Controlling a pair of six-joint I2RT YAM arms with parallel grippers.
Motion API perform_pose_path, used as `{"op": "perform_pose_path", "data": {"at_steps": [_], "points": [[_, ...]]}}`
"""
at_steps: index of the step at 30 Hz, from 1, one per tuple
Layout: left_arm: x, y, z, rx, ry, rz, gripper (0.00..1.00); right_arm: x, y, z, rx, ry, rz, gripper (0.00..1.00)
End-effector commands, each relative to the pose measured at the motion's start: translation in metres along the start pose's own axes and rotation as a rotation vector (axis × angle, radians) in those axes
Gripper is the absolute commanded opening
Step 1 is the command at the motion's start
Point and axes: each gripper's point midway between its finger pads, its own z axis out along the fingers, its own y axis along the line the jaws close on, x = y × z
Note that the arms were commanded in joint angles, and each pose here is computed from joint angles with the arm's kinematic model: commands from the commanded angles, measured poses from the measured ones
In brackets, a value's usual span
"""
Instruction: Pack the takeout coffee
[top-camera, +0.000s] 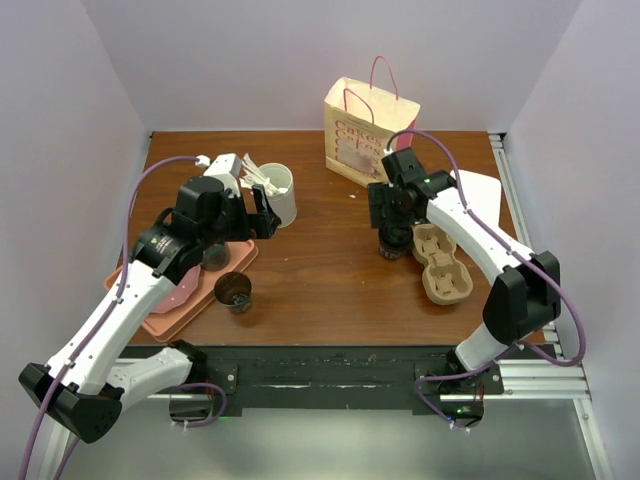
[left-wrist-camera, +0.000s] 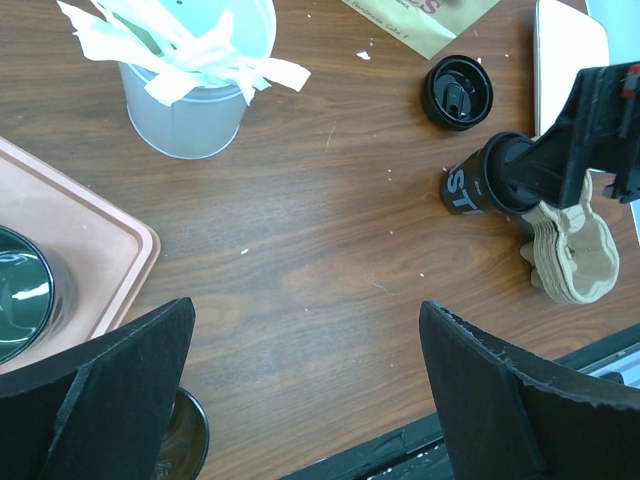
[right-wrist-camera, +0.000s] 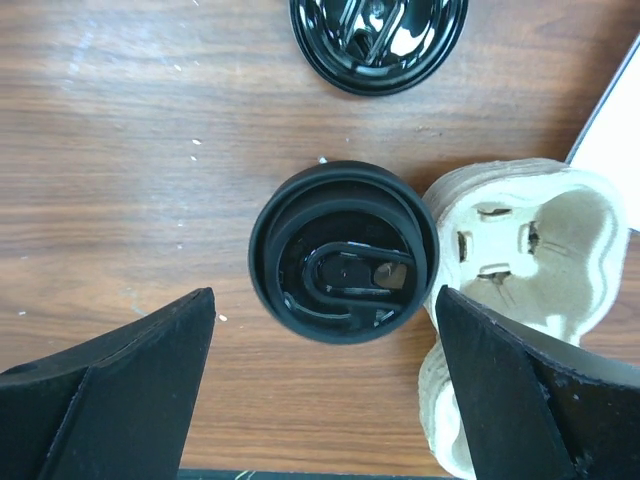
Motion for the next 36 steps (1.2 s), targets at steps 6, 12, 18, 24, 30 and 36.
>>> {"op": "perform_pose_path", "data": {"at_steps": [6,12,18,24,30,36], "points": [[-0.027,-0.027,-0.017,0.122,-0.067,0.032,1.0,-0.09,0.003,-0.078,-0.072,-0.282,-0.105,0.9],[-0.026,-0.045,-0.031,0.223,-0.06,0.012,0.98,-0.167,0.017,-0.104,-0.162,-0.448,-0.289,0.85],[-0.019,-0.063,-0.041,0.326,-0.015,-0.001,0.93,-0.212,0.026,-0.094,-0.315,-0.522,-0.339,0.81],[-0.018,-0.057,-0.05,0.304,-0.039,-0.037,0.93,-0.244,0.016,-0.084,-0.303,-0.598,-0.41,0.77],[-0.011,-0.053,-0.043,0.282,-0.006,-0.05,0.91,-0.253,0.015,-0.066,-0.351,-0.611,-0.466,0.65],[-0.011,-0.049,-0.045,0.262,-0.015,-0.045,0.91,-0.25,0.021,-0.05,-0.383,-0.589,-0.492,0.59]]}}
